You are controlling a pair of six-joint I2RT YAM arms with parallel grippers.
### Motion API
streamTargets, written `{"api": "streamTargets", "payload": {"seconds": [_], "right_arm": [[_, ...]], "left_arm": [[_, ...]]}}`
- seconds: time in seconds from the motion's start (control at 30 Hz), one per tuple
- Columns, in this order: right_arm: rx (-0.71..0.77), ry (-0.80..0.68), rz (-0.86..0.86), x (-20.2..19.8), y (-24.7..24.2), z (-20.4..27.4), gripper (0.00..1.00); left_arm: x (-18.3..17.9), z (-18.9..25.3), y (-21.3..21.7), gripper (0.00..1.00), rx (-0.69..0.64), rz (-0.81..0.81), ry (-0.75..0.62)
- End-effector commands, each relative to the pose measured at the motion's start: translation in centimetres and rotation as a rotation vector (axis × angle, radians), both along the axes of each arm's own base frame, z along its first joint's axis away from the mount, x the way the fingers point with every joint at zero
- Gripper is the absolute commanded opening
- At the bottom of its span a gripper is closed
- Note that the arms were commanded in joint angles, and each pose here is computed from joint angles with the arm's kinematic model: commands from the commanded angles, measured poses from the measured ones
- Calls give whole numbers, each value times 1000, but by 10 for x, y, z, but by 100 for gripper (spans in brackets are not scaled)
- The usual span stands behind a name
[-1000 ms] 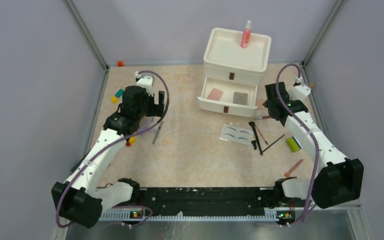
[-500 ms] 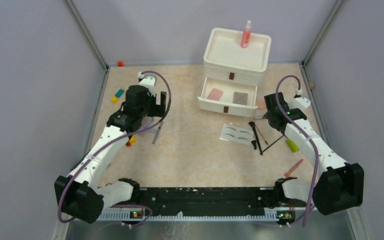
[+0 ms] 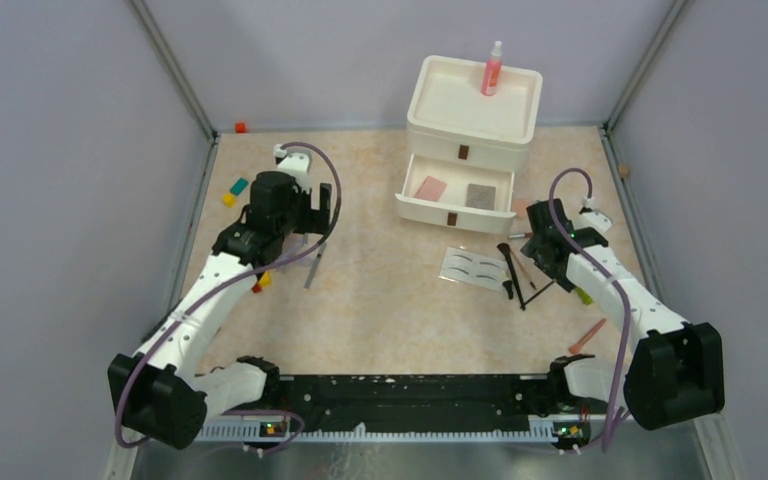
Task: Organize the makeup
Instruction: Pick up the makeup from the center of the board.
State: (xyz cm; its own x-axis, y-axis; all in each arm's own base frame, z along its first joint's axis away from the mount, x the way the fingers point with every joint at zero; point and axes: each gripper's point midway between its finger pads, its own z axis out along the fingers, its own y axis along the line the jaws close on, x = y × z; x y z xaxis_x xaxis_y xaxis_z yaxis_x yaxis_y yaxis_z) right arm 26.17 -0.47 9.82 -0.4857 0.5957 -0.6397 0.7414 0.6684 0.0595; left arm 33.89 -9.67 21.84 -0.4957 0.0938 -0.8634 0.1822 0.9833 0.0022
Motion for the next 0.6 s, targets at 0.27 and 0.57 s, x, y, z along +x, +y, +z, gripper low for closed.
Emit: {"api": "streamTargets", "payload": {"seconds": [0.27, 0.57], "right_arm": [[74, 30, -4, 4, 8, -4, 81], [12, 1, -65, 15, -4, 20, 80]], "left_arm": [[2, 21, 14, 99, 17, 46, -82], [3, 19, 15, 99, 12, 45, -72]]}}
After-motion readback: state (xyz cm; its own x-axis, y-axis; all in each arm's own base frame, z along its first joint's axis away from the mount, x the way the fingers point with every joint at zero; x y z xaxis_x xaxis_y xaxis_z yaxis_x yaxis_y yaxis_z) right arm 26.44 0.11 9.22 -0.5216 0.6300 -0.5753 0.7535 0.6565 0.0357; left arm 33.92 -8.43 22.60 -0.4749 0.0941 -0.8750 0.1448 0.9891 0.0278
